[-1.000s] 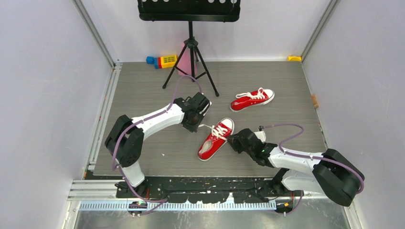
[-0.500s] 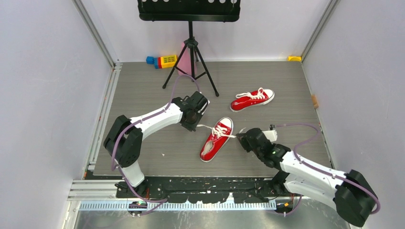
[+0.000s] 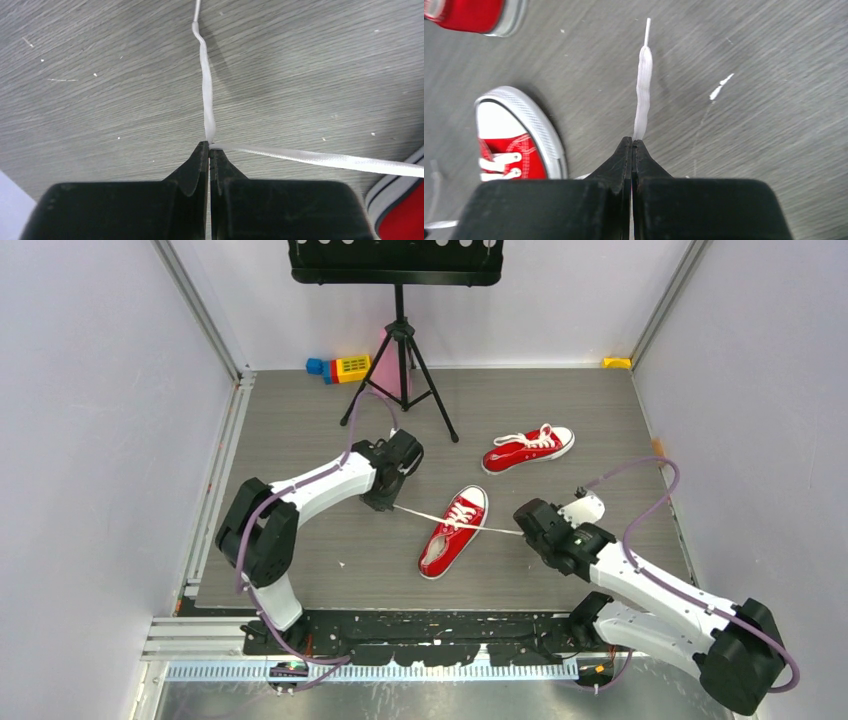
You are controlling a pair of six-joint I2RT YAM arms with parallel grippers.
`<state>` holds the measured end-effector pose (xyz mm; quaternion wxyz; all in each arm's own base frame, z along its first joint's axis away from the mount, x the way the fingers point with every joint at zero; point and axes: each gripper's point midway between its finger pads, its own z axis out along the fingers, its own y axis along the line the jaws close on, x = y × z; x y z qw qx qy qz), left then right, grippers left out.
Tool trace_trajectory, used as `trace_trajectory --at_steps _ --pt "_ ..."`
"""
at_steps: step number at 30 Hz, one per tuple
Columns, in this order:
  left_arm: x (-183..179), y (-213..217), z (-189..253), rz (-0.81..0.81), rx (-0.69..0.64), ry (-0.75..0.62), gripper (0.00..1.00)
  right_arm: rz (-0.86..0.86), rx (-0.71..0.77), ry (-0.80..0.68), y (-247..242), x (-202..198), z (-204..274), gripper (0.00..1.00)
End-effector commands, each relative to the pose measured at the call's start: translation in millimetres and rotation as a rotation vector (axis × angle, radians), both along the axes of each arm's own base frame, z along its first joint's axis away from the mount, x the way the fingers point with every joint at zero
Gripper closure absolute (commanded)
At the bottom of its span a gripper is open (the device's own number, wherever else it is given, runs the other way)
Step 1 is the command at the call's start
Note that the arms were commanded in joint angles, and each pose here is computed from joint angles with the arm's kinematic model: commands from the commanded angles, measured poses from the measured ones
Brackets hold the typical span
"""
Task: Tie the shoes
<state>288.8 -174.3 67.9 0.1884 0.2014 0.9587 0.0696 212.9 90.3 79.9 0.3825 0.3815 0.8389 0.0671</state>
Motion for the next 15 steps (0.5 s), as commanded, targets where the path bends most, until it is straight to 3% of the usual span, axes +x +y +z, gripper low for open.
trace_trajectory --at_steps 1,8,10,12,15 --pt "6 17 4 0.039 0.102 -0.015 1.0 0.001 -0.143 0.061 -21 -7 -11 1.0" --pt "3 13 2 0.035 0.084 0.003 1.0 0.08 -0.23 0.104 -20 -5 -13 0.99" --pt "-1 6 2 0.017 0.04 0.018 1.0 0.181 -0.213 0.104 -4 -1 -12 0.91" --pt "-6 -3 4 -0.008 -0.019 0.028 0.93 0.286 -0.174 0.093 15 3 -9 0.81" --pt "-13 -8 6 -0.024 -0.069 0.038 0.79 0.385 -0.13 0.085 33 4 -4 0.5"
